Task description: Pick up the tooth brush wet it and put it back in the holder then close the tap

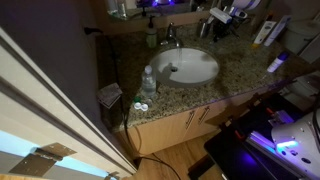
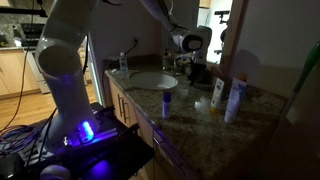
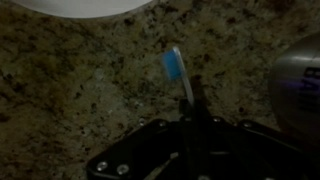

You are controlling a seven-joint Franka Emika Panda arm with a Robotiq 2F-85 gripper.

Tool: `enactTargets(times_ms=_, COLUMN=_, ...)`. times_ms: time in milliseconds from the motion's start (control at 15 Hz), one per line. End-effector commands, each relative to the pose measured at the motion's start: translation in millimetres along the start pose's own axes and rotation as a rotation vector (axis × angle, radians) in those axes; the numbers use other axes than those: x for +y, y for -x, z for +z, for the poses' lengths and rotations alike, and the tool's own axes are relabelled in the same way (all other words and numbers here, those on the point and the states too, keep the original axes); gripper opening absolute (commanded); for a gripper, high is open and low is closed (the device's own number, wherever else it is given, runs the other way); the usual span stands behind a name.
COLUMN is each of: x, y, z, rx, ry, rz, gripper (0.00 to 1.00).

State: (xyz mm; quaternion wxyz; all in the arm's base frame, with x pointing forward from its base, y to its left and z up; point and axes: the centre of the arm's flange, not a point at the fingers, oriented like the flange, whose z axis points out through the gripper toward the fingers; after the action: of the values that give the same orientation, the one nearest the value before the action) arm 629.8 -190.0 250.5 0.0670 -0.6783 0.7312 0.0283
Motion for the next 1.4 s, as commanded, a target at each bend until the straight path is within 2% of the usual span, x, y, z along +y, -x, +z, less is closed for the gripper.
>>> enactTargets(times_ms=0, x=-2, y=-9, z=-45, rx=-0.168, ry=-0.003, rz=-0.024, gripper=0.02)
enactTargets(times_ms=333, x=5, y=0, z=-119, rx=-0.409, ry=0.023, rz=-0.137, gripper=0.02)
enactTargets(times_ms=467, x=12, y=10, z=-144, rx=-0.450, ry=0.024, rz=-0.218, gripper=0.02)
enactTargets(times_ms=533, x=8, y=7, z=-126, rx=-0.398, ry=0.023, rz=-0.159, gripper=0.08)
enactTargets(times_ms=600, x=9, y=10, z=-138, rx=-0.410, ry=0.022, rz=-0.183, gripper=0.08)
enactTargets(times_ms=667, x=10, y=13, z=-145, rx=-0.415, ry=0.020, rz=-0.195, gripper=0.02)
enactTargets(times_ms=733, x=7, y=14, z=-143, rx=-0.453, ry=0.036, rz=-0.207, gripper=0.02)
enactTargets(times_ms=867, x=-2, y=9, z=-148, rx=-0.592, ry=0.056, rz=-0.205, gripper=0.02)
enactTargets(times_ms=1067, x=-15, y=4, z=-163, rx=-0.756, ry=0.112, rz=-0.174, gripper=0.02)
enactTargets(times_ms=1200, x=-30, y=-8, z=-170, rx=-0.861, ry=0.110, rz=-0.114, gripper=0.02)
enactTargets(times_ms=1333, x=-50, y=-4, z=-139, rx=-0.944, ry=0.123, rz=-0.030, gripper=0.02)
